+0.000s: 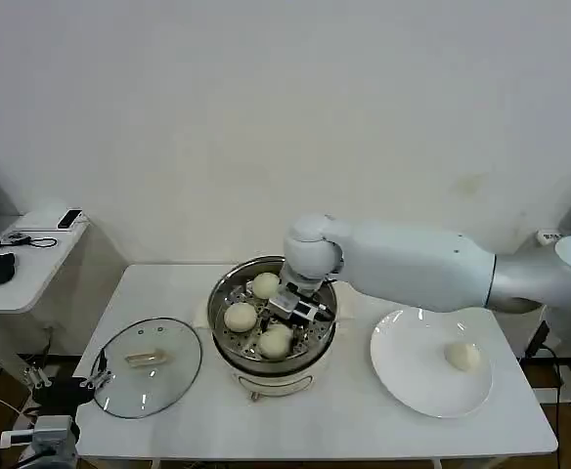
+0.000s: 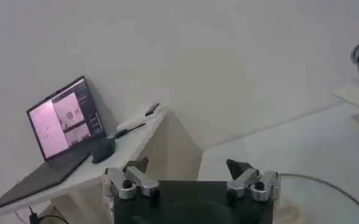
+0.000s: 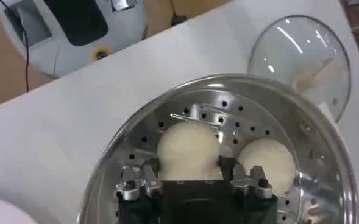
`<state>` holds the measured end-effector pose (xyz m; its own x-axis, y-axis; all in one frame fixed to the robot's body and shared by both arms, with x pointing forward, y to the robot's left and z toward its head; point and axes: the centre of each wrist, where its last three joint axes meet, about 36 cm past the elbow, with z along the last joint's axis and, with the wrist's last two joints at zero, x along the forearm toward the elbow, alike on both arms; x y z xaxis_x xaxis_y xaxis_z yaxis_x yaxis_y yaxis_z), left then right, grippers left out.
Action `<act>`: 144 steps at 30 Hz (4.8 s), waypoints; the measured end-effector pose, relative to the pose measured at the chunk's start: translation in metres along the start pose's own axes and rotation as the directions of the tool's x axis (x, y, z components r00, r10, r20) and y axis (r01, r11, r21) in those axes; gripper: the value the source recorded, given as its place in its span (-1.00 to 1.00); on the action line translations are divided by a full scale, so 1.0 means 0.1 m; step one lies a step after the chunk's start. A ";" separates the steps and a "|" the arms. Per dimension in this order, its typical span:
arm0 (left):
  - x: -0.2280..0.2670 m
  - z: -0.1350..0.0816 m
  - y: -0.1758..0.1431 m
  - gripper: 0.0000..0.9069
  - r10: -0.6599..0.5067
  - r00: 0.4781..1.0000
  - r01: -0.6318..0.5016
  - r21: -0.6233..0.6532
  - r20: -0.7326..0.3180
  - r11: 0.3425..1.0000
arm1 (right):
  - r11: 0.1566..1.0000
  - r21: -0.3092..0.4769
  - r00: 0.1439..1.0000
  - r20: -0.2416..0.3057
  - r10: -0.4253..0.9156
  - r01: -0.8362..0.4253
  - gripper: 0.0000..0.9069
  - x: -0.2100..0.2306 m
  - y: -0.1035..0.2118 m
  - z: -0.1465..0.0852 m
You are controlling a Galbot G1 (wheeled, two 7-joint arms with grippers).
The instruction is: Take steamed baozi put them in steamer then cover it.
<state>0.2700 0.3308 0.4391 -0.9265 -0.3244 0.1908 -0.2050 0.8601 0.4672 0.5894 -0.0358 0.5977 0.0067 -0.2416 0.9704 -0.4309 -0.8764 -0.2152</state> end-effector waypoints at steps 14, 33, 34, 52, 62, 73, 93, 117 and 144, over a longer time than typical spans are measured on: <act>-0.01 -0.01 0.02 1.00 0.000 1.000 0.000 -0.010 0.007 1.000 | 0.997 -0.019 0.997 -0.018 0.070 -0.071 1.00 0.27 0.05 0.13; -0.10 -0.11 0.00 1.00 0.030 0.998 -0.028 -0.034 0.058 0.999 | 0.908 -0.346 0.961 -0.223 0.166 -0.237 1.00 1.23 1.30 0.93; -0.11 -0.11 0.00 1.00 0.033 0.998 -0.031 -0.035 0.062 0.999 | 0.895 -0.372 0.957 -0.241 0.161 -0.244 1.00 1.25 1.43 0.99; -0.18 -0.07 -0.13 1.00 0.074 0.996 -0.072 -0.038 0.057 0.997 | 0.632 -0.729 0.939 -0.343 -0.003 -0.264 1.00 0.89 3.48 1.45; -0.18 -0.02 -0.13 1.00 0.075 0.996 -0.072 -0.050 0.042 0.996 | 0.549 -0.802 0.945 -0.321 -0.063 -0.236 1.00 0.49 3.95 1.60; -0.17 0.01 -0.13 1.00 0.074 0.997 -0.072 -0.053 0.031 0.996 | 0.484 -0.849 0.954 -0.288 -0.089 -0.211 1.00 0.09 4.16 1.73; -0.19 0.07 -0.13 1.00 0.069 0.997 -0.069 -0.047 0.014 0.997 | 0.455 -0.871 0.959 -0.263 -0.109 -0.187 0.69 -0.36 4.07 1.80; -0.14 0.00 -0.10 1.00 0.067 0.997 -0.066 -0.046 0.034 0.997 | 0.462 -0.857 0.948 -0.304 -0.091 -0.230 0.53 0.02 3.89 1.77; -0.14 -0.04 -0.11 1.00 0.066 0.997 -0.064 -0.036 0.044 0.997 | 0.582 -0.710 0.917 -0.330 0.224 -0.397 0.56 1.37 1.39 1.18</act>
<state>0.2861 0.3244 0.4350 -0.9510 -0.2495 0.1824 -0.1337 0.8643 0.4850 0.6366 -0.2397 0.6878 -0.3877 -0.2801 0.8782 -0.8939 -0.1184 -0.4324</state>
